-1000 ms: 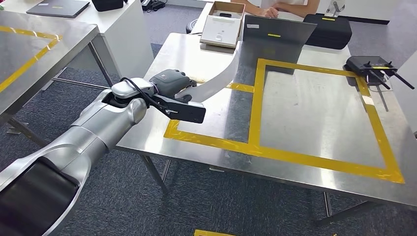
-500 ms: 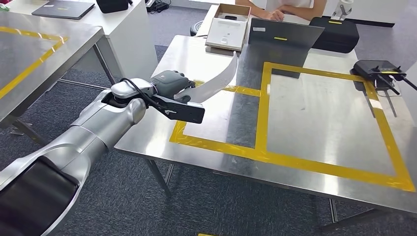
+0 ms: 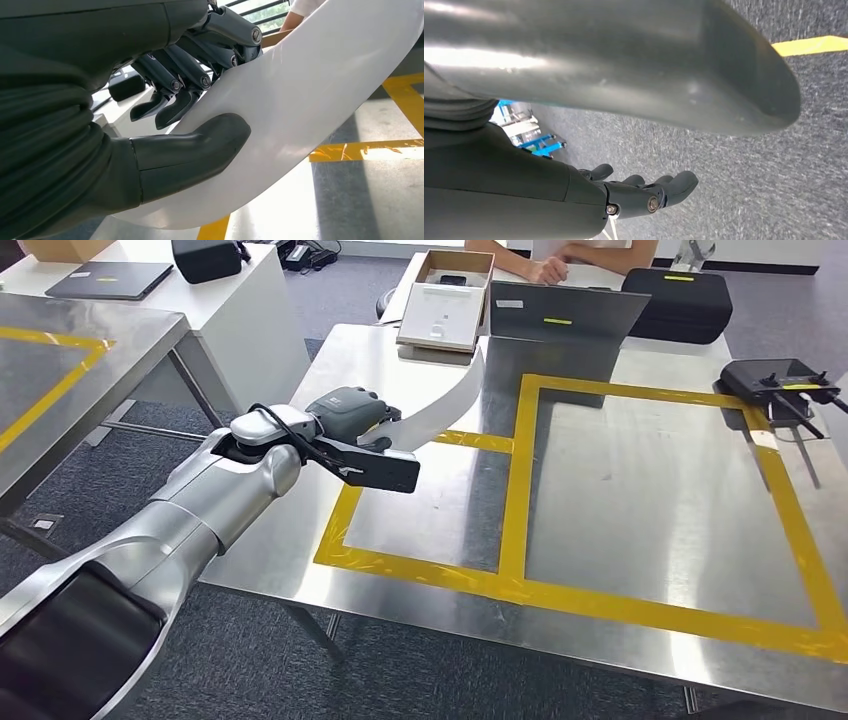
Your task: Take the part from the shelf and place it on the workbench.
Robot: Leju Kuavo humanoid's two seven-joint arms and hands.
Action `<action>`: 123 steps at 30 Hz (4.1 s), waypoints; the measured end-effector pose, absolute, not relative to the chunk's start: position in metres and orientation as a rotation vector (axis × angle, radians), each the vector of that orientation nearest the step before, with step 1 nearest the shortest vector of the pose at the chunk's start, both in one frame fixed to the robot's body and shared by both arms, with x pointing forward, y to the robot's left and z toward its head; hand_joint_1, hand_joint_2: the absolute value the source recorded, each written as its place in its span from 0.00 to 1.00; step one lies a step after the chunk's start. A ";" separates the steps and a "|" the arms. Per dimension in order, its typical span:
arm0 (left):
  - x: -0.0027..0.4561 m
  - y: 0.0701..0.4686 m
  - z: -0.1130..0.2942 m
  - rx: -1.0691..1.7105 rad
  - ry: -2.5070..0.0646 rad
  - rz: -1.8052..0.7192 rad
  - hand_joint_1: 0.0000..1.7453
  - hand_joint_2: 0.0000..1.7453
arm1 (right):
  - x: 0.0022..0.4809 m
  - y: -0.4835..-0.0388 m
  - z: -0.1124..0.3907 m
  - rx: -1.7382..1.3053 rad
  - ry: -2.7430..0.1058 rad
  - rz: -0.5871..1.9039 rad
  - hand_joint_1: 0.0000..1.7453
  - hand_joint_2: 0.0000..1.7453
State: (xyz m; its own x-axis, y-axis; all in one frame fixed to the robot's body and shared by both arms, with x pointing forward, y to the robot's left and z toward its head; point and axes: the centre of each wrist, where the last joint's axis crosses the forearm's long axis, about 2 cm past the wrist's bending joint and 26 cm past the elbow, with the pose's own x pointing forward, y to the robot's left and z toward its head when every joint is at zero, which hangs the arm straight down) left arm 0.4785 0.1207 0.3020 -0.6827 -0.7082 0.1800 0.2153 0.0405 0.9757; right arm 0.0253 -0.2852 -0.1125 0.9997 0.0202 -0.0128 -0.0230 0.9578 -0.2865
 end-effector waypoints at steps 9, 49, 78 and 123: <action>0.478 0.122 0.299 0.467 -1.631 -1.690 1.00 1.00 | 0.028 -0.276 -0.112 -0.272 0.008 0.018 0.00 0.00; 0.475 0.108 0.306 0.578 -1.795 -1.691 0.00 0.00 | 0.029 -0.278 -0.112 -0.276 -0.015 0.025 0.00 0.00; 0.480 0.113 0.326 0.636 -1.824 -1.660 0.00 0.00 | 0.025 -0.261 -0.112 -0.237 -0.006 0.009 0.00 0.00; 0.475 0.101 0.324 0.574 -1.869 -1.708 0.00 0.00 | 0.028 -0.274 -0.112 -0.272 -0.010 -0.005 0.00 0.00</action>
